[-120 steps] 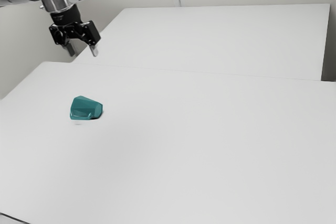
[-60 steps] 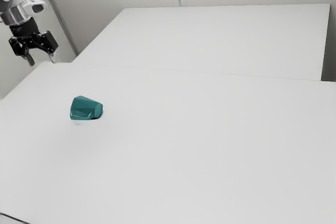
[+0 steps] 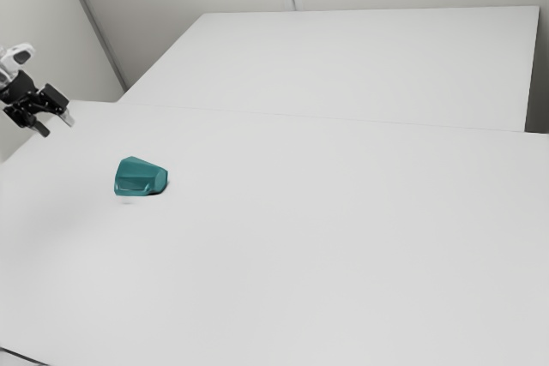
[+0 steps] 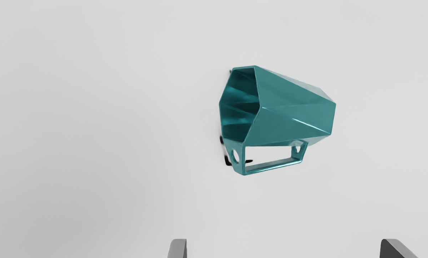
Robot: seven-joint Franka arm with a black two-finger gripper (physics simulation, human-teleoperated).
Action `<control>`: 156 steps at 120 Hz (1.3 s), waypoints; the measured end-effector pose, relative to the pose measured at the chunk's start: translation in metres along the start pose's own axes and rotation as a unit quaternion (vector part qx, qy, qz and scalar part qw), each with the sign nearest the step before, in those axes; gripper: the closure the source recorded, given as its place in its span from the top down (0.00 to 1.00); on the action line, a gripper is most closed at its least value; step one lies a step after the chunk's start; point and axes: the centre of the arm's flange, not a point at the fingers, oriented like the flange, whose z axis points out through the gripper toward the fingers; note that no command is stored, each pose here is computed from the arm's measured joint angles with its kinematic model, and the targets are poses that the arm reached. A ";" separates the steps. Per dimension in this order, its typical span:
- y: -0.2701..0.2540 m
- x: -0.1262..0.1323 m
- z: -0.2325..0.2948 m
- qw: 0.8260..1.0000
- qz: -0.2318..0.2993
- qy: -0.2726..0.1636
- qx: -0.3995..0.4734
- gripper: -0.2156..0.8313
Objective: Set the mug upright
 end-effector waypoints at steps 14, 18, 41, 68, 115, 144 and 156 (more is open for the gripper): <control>-0.018 0.012 0.014 0.999 0.036 0.015 -0.013 0.78; -0.022 0.015 0.020 0.999 0.045 0.017 -0.019 0.78; -0.039 0.024 0.052 0.993 0.090 0.045 -0.062 0.78; -0.056 0.020 0.088 0.983 0.115 0.085 -0.119 0.78; -0.063 0.010 0.127 0.975 0.103 0.078 -0.180 0.78; -0.069 0.005 0.153 0.970 0.082 0.076 -0.216 0.78; -0.071 0.004 0.155 0.965 0.080 0.091 -0.231 0.78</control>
